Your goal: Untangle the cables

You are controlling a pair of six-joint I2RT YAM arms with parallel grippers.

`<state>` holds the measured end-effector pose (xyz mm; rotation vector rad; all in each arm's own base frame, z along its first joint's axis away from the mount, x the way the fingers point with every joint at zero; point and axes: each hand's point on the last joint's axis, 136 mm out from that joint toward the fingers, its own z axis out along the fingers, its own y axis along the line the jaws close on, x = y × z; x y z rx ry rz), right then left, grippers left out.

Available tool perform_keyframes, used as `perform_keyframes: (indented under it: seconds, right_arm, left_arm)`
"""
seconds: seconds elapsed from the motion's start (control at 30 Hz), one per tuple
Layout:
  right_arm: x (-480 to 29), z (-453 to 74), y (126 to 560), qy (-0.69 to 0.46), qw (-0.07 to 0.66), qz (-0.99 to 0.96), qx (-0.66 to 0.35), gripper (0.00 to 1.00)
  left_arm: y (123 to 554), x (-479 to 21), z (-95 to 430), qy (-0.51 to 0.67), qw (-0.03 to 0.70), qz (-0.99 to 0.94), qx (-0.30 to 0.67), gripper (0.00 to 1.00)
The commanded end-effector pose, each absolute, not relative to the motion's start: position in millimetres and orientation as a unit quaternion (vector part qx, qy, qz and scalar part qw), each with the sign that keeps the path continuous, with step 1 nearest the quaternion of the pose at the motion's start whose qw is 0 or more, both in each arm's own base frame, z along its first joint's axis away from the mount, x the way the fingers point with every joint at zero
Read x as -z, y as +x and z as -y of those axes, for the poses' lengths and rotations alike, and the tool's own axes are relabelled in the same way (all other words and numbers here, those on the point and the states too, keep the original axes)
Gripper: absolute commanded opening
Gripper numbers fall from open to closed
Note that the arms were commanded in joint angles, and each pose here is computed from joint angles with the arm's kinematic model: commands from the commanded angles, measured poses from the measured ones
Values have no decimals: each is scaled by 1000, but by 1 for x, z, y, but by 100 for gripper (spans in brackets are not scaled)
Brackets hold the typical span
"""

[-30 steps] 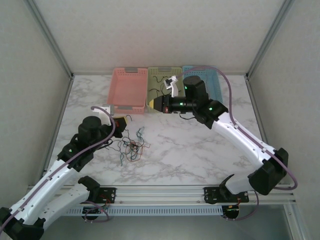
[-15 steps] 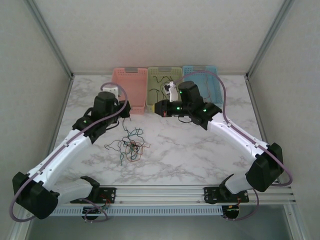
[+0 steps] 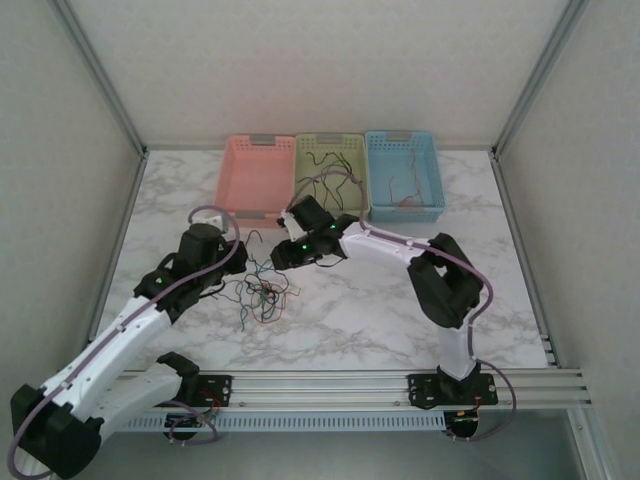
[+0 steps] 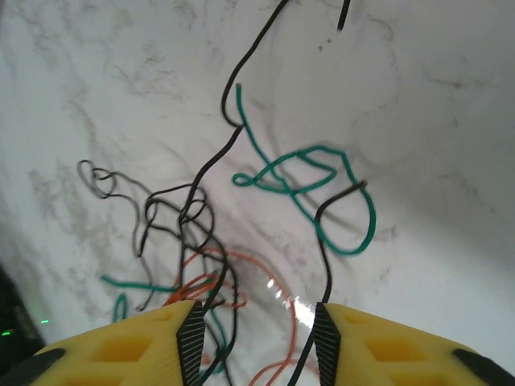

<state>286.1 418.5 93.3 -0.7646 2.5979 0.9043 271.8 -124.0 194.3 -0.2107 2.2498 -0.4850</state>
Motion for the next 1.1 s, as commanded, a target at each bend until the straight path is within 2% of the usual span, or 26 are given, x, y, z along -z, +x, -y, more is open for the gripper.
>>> perform_keyframes:
  seconds: [0.0,0.37,0.67,0.87,1.07]
  right_arm:
    - [-99,-431,304,-303,181,-890,-288,47]
    - [-63,-456,318,-398,183,-881,-177,49]
    - [-42,-453,322,-419,183,-883,-101,44]
    - [-40,-450,319,-428,181,-881,-86,29]
    - [-57,-448,321,-427,203,-878,-69,1]
  left_arm:
    - [262,-194,103,-112,410,-890,166,10]
    - [243,-220,84,-113,440,-877,155,14]
    - [242,-217,85,-112,437,-878,160,14]
    - [242,-217,85,-112,437,-878,160,15]
    - [241,-216,86,-112,434,-879,163,15]
